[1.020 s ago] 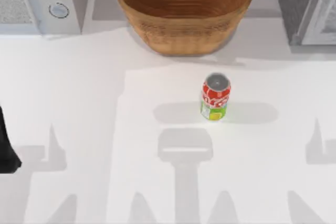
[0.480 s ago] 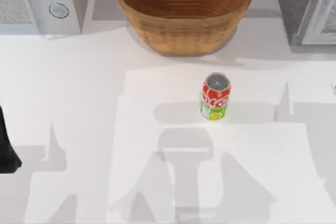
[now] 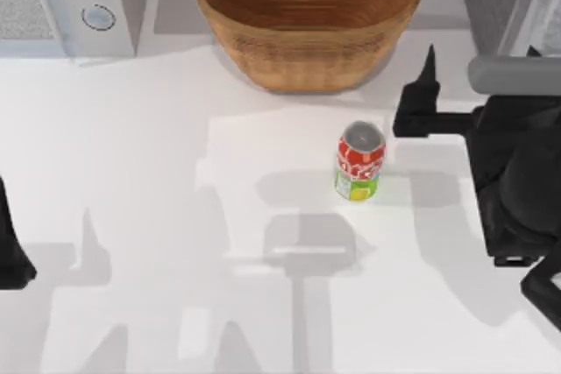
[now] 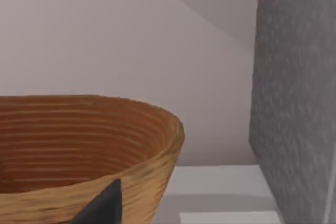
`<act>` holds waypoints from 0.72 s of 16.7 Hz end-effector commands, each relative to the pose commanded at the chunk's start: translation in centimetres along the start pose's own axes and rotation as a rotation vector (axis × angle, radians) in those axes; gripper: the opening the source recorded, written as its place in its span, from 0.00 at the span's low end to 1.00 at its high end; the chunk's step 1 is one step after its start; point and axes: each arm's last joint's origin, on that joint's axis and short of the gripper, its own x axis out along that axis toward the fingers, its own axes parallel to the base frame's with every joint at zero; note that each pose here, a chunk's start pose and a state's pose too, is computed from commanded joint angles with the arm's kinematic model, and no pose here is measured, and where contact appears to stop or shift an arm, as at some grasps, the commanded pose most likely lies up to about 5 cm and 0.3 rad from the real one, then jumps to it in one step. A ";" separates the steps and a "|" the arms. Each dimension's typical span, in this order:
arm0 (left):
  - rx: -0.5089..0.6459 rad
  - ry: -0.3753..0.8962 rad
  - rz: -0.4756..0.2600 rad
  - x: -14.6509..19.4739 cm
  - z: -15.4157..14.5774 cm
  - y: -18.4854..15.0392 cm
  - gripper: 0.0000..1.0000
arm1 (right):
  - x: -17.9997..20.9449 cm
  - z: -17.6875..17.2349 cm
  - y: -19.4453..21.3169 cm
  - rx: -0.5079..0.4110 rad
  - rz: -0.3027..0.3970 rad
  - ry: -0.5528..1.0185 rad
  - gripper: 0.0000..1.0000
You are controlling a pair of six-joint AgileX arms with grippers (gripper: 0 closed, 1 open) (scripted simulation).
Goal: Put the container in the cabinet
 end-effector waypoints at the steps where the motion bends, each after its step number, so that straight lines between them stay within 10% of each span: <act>1: 0.000 0.000 0.000 0.0 0.0 0.0 1.00 | 0.2 -1.5 1.4 -0.001 0.001 0.005 1.00; 12: 0.000 0.000 0.000 0.0 0.0 0.0 1.00 | -3.9 -15.1 8.8 -0.020 0.007 0.038 1.00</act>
